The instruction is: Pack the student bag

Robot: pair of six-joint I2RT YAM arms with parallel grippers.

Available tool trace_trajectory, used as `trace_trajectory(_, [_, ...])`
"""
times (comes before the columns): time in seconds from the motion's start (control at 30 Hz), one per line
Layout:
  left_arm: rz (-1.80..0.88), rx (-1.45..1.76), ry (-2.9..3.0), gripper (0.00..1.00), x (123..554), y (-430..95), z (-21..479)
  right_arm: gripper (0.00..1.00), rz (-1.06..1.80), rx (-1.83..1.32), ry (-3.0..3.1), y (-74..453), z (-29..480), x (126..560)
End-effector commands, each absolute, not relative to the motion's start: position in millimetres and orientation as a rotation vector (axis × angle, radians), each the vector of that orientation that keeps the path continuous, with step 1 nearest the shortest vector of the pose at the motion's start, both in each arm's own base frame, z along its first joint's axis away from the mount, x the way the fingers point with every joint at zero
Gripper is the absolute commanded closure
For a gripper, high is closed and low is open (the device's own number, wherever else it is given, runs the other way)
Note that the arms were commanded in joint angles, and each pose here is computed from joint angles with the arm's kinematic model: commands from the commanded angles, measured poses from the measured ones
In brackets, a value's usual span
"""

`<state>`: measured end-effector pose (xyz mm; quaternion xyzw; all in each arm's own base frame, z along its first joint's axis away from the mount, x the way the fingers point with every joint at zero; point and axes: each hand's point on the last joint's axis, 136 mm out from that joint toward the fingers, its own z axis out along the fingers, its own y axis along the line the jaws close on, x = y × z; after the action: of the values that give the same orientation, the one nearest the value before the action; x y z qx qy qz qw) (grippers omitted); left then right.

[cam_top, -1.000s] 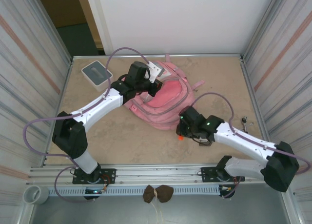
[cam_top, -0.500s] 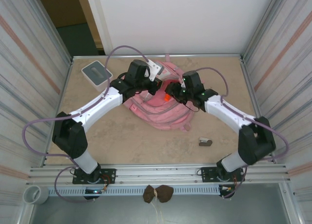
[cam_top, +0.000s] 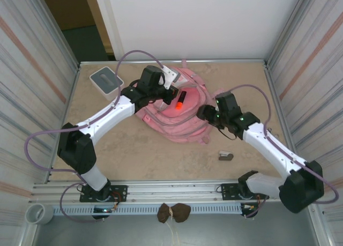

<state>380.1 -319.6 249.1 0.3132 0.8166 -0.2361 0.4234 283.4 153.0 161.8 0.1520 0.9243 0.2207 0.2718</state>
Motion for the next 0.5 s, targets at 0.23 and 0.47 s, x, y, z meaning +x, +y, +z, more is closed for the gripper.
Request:
trace_trajectory(0.23, [-0.604,0.735,1.932,1.00,388.6,-317.7,282.4,0.06,0.066,0.601,2.790,59.0,62.6,172.9])
trace_trajectory(0.47, [-0.595,0.745,1.942,1.00,388.3,-317.6,275.0,0.01,0.104,0.684,2.811,63.9,40.3,151.7])
